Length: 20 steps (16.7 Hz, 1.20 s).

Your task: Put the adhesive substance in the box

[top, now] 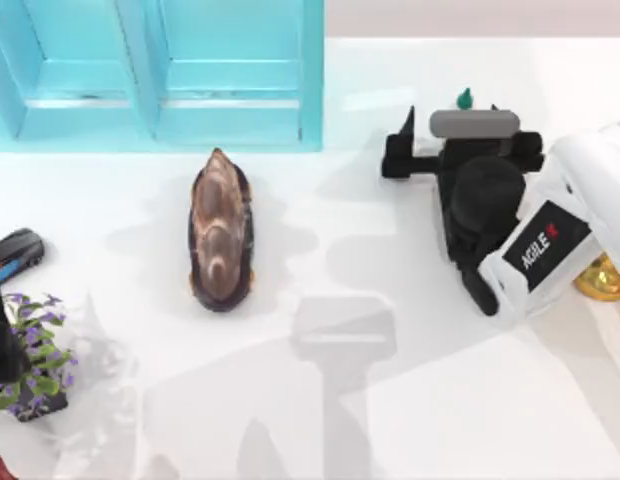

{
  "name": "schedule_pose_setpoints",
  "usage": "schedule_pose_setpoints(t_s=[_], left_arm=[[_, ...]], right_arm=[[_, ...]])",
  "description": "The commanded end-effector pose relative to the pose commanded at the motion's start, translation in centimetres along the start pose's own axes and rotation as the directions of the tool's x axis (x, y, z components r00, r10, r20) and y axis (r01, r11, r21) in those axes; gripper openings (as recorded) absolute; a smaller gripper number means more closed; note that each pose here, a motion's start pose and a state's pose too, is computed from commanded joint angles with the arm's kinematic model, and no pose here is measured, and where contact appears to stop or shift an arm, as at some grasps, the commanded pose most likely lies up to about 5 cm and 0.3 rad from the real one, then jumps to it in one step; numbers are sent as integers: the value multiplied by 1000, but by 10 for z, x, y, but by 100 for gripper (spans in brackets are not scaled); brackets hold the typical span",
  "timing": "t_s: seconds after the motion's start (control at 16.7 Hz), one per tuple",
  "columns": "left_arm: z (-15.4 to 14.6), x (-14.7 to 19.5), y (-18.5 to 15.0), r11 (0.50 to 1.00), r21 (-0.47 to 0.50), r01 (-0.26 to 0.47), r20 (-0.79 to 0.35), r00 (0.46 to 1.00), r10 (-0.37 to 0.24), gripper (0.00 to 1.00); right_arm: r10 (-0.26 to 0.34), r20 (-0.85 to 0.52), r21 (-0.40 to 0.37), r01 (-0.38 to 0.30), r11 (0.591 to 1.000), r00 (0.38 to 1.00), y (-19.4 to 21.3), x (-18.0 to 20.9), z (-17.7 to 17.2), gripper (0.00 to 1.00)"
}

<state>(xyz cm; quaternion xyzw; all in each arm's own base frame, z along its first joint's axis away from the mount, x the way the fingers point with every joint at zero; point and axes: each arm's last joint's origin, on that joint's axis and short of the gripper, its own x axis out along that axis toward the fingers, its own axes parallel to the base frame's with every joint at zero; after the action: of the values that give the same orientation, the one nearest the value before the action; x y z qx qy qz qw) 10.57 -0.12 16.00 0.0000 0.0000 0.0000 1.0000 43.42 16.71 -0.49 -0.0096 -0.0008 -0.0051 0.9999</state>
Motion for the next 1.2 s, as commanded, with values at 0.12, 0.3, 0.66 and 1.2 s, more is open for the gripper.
schedule_pose_setpoints(t_s=[0.12, 0.3, 0.66, 1.2], left_arm=[[0, 0, 0, 1000, 0, 0, 0, 1000, 0, 100], [0, 0, 0, 1000, 0, 0, 0, 1000, 0, 100], [0, 0, 0, 1000, 0, 0, 0, 1000, 0, 100], [0, 0, 0, 1000, 0, 0, 0, 1000, 0, 100]], right_arm=[[0, -2, 0, 0, 1000, 1000, -1, 3, 0, 100], [0, -2, 0, 0, 1000, 1000, -1, 3, 0, 100], [0, -2, 0, 0, 1000, 1000, -1, 3, 0, 55], [0, -2, 0, 0, 1000, 1000, -1, 3, 0, 0]])
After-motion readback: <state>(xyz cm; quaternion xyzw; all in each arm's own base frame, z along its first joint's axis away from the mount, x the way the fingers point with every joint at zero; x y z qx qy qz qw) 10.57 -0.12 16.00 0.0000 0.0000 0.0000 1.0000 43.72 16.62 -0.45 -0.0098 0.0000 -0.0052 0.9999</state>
